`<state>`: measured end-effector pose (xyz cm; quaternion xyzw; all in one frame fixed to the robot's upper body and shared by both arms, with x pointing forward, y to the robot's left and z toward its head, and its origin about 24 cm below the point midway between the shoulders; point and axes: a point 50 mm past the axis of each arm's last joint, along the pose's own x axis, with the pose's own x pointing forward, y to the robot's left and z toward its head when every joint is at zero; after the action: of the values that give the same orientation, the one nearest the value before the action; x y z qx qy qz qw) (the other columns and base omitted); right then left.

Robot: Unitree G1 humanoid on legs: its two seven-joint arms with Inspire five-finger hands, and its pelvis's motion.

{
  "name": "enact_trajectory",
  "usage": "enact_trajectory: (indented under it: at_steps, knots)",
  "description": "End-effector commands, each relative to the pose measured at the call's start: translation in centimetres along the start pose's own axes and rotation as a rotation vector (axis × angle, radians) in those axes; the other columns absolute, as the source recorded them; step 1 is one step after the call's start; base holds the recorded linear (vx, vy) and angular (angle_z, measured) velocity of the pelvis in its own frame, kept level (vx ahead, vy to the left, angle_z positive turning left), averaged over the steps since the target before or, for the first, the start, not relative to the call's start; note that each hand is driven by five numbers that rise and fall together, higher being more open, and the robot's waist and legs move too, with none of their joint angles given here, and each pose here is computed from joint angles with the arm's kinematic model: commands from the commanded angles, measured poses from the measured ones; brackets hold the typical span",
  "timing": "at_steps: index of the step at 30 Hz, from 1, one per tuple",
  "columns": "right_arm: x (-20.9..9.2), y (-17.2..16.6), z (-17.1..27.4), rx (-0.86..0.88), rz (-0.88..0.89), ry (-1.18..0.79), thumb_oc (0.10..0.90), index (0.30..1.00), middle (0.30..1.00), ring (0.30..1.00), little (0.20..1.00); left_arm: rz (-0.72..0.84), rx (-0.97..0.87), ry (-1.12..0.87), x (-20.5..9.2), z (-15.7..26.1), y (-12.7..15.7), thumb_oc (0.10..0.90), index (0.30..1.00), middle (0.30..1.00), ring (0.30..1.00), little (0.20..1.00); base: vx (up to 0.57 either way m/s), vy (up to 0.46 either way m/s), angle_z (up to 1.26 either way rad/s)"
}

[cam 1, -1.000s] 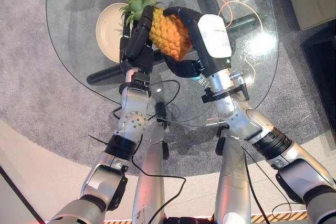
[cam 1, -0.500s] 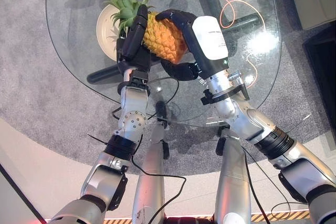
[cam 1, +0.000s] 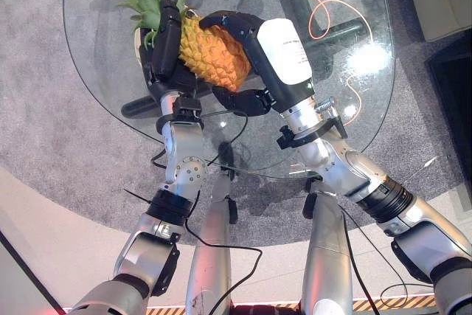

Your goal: Pick up the fruit to the plate

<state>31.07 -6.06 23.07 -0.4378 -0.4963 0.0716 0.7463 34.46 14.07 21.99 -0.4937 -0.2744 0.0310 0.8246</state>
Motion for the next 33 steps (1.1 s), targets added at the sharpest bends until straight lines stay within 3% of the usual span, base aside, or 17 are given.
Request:
enact_trajectory:
  at_steps: [1,13,14,15,16,33]
  knots:
    - [3.5,-3.4,6.3,0.059,-0.17,-0.348,0.1,0.3,0.3,0.3,0.2,-0.363,-0.088,-0.294,0.3,4.5,-8.3,0.1,0.3,0.3,0.3,0.2,0.0,0.0,0.0]
    - [3.7,-3.6,5.6,0.037,-0.205,-0.307,0.1,0.3,0.3,0.3,0.2,-0.333,-0.062,-0.397,0.0,5.5,-8.5,0.1,0.3,0.3,0.3,0.2,0.0,0.0,0.0]
    - [3.7,-3.6,5.4,0.041,-0.207,-0.291,0.207,0.392,0.392,0.392,0.307,-0.33,-0.057,-0.405,0.0,5.5,-8.5,0.1,0.3,0.3,0.3,0.2,0.0,0.0,0.0]
    - [3.7,-3.6,5.2,0.044,-0.205,-0.277,0.407,0.564,0.564,0.564,0.507,-0.329,-0.053,-0.409,0.0,5.6,-8.5,0.1,0.3,0.3,0.3,0.2,0.0,0.0,0.0]
    - [3.6,-3.5,5.1,0.044,-0.205,-0.266,0.8,0.9,0.9,0.9,0.9,-0.328,-0.054,-0.411,0.0,5.6,-8.5,0.1,0.3,0.3,0.3,0.2,0.0,0.0,0.0]
    - [3.3,-3.8,3.7,0.052,-0.252,-0.183,0.8,0.9,0.9,0.9,0.9,-0.31,0.044,-0.443,0.3,5.6,-8.3,0.1,0.3,0.3,0.3,0.2,0.0,0.0,0.0]
